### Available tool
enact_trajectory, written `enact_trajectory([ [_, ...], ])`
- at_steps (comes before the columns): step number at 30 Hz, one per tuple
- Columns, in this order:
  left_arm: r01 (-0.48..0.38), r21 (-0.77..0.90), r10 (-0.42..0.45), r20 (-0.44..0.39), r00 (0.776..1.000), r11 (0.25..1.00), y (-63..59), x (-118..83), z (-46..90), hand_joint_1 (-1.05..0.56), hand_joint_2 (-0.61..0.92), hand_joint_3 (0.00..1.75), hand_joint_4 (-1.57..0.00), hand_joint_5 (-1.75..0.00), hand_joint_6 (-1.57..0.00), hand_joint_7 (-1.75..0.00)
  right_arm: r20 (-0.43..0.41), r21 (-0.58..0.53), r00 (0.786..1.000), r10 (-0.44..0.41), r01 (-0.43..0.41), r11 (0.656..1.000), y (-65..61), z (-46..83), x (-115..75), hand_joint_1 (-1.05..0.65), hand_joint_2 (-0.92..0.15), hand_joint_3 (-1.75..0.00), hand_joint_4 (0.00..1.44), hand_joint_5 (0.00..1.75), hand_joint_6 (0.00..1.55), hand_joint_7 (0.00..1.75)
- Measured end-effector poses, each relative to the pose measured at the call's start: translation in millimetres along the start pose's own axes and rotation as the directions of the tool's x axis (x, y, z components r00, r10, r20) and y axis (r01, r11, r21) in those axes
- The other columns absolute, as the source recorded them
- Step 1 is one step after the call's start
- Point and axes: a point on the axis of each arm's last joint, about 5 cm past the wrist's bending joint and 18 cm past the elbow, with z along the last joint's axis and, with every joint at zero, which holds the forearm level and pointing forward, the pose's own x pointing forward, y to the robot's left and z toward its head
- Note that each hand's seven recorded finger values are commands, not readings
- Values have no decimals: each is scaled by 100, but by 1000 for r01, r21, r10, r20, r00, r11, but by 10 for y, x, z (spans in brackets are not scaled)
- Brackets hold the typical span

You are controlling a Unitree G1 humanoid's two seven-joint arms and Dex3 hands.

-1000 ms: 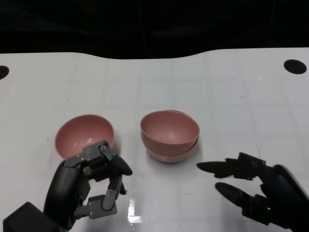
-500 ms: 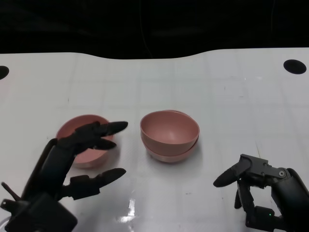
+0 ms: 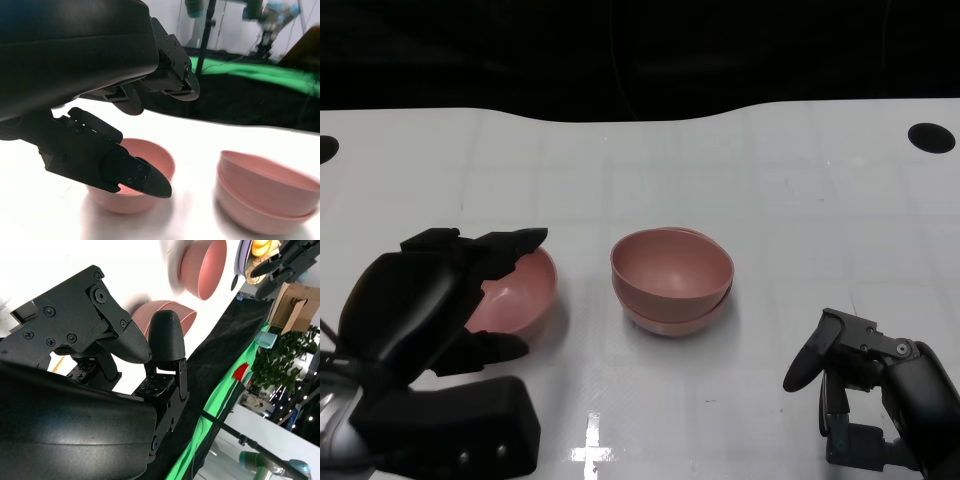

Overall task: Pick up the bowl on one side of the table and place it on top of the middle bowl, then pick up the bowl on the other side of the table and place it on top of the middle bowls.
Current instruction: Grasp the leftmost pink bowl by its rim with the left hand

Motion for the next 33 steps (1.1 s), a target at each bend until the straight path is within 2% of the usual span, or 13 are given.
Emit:
enact_trajectory([
  [8, 221, 104, -209, -116, 971, 970, -124, 233, -33, -49, 90, 1, -50, -19, -47, -1, -30, 7, 1000, -5, 5, 1000, 28, -5, 10, -6, -24, -164, 95, 175, 81, 161],
  [12, 358, 180, -332, -160, 930, 916, -194, 362, -35, -45, 92, 8, -58, -17, -52, -2, -33, 11, 999, -7, 7, 1000, 36, -2, 17, -5, -24, -164, 95, 175, 81, 160],
  [15, 444, 210, -411, -183, 893, 871, -206, 456, -47, -44, 92, 9, -72, -23, -60, -6, -35, 4, 999, -7, 7, 1000, 40, -1, 20, -5, -24, -164, 94, 175, 81, 159],
  [16, 465, 209, -432, -186, 882, 860, -218, 479, -53, -43, 92, 9, -79, -27, -63, -6, -35, 0, 999, -7, 7, 1000, 42, 0, 21, -5, -24, -164, 94, 175, 81, 159],
  [20, 515, 194, -486, -179, 855, 835, -287, 544, -111, -36, 92, 15, -72, -112, -85, -3, -36, -4, 999, -9, 9, 1000, 46, 3, 28, -6, -24, -164, 94, 175, 82, 157],
  [21, 515, 198, -487, -175, 856, 834, -297, 563, -125, -34, 92, 17, -70, -123, -88, -3, -36, -3, 999, -10, 10, 1000, 47, 4, 30, -6, -24, -163, 94, 175, 82, 157],
  [24, 507, 201, -482, -159, 861, 838, -303, 621, -163, -30, 92, 17, -68, -130, -98, -6, -36, -2, 999, -11, 11, 1000, 50, 8, 37, -6, -23, -164, 94, 175, 82, 157],
  [25, 492, 203, -470, -147, 870, 847, -309, 630, -174, -29, 92, 20, -72, -142, -107, -12, -35, -2, 999, -11, 11, 1000, 51, 8, 38, -6, -23, -164, 93, 175, 82, 156],
  [26, 459, 201, -441, -129, 888, 865, -328, 623, -197, -28, 90, 29, -74, -158, -98, -55, -35, -2, 999, -11, 11, 1000, 52, 9, 39, -6, -23, -164, 93, 175, 82, 156],
  [27, 414, 197, -401, -100, 910, 889, -351, 612, -215, -27, 88, 35, -75, -168, -80, -104, -35, -3, 999, -12, 12, 1000, 51, 10, 39, -6, -23, -164, 93, 175, 82, 155],
  [28, 374, 191, -366, -75, 928, 908, -372, 604, -224, -27, 89, 42, -79, -171, -71, -130, -35, -3, 999, -12, 11, 1000, 51, 10, 39, -6, -23, -164, 93, 175, 82, 155],
  [31, 272, 176, -274, -12, 962, 946, -408, 593, -221, -27, 90, 47, -79, -174, -59, -151, -34, -2, 999, -11, 11, 1000, 51, 11, 40, -6, -23, -164, 93, 175, 82, 155],
  [33, 209, 178, -216, 18, 976, 962, -416, 589, -220, -27, 87, 45, -77, -175, -63, -140, -34, -3, 999, -11, 11, 1000, 51, 11, 41, -7, -22, -164, 93, 175, 82, 155],
])
